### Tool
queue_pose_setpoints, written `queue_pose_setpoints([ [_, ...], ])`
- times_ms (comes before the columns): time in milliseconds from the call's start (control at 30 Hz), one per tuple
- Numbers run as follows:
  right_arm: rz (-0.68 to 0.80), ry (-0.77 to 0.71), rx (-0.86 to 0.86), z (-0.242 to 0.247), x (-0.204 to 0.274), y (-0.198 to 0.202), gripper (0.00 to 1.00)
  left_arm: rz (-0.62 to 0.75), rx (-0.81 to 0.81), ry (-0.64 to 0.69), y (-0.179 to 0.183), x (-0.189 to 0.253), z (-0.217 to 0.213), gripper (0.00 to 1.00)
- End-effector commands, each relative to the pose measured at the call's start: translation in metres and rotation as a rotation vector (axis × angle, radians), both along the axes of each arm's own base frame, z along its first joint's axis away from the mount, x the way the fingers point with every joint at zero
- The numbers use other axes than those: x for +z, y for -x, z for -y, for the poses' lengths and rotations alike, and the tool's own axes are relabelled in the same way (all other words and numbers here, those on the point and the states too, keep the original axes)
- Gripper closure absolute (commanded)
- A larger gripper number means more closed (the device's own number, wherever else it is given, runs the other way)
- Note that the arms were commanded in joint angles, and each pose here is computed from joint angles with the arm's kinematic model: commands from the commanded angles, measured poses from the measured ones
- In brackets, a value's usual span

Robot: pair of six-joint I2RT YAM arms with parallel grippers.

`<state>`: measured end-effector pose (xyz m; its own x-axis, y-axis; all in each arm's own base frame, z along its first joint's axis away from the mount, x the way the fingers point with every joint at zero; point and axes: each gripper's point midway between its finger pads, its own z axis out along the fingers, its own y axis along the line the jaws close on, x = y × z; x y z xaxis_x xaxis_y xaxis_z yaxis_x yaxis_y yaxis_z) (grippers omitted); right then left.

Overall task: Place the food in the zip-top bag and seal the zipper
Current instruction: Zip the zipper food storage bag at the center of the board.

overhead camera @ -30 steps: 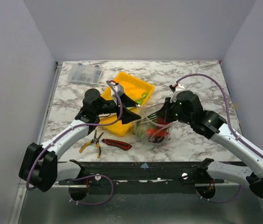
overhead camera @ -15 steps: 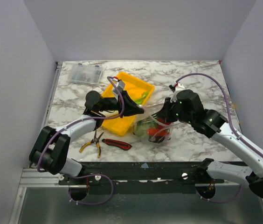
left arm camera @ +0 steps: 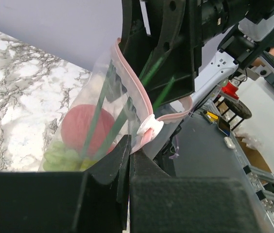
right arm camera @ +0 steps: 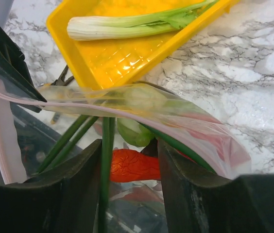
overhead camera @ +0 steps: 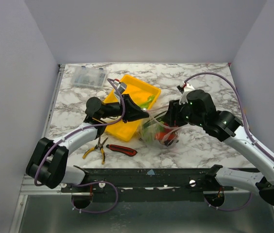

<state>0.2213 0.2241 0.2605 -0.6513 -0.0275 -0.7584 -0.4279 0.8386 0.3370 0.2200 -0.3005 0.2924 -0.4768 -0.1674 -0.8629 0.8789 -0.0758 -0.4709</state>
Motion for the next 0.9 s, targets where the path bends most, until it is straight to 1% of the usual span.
queue_pose_setpoints([
  [0, 0.023, 0.025, 0.025, 0.004, 0.018, 0.004, 0.46, 0.012, 0.06, 0.015, 0.001, 0.007, -0.005, 1.0],
  [133, 0.042, -0.002, 0.075, -0.001, 0.044, 0.008, 0.44, 0.006, 0.065, 0.011, 0.003, 0.007, -0.005, 1.0],
  [233, 0.098, -0.016, 0.138, -0.006, 0.073, 0.01, 0.4, 0.013, 0.058, 0.008, 0.006, 0.01, -0.003, 1.0],
  [300, 0.16, -0.042, 0.209, -0.016, 0.096, 0.011, 0.37, -0.003, 0.061, -0.004, 0.004, 0.012, -0.001, 1.0],
  [367, 0.21, -0.051, 0.285, -0.027, 0.109, 0.009, 0.33, -0.026, 0.052, -0.028, 0.003, 0.011, 0.002, 1.0],
  [533, 0.241, -0.064, 0.492, -0.07, 0.114, 0.0, 0.32, -0.029, 0.055, -0.043, 0.003, 0.012, 0.005, 1.0],
  [600, 0.24, -0.065, 0.561, -0.084, 0.113, -0.001, 0.35, -0.031, 0.056, -0.046, 0.004, 0.012, 0.005, 1.0],
  [733, 0.258, -0.043, 0.638, -0.105, 0.107, 0.0, 0.4, -0.042, 0.061, -0.064, 0.002, 0.011, 0.006, 1.0],
  [867, 0.261, 0.039, 0.67, -0.108, 0.091, 0.0, 0.49, -0.045, 0.058, -0.065, 0.002, 0.011, 0.006, 1.0],
])
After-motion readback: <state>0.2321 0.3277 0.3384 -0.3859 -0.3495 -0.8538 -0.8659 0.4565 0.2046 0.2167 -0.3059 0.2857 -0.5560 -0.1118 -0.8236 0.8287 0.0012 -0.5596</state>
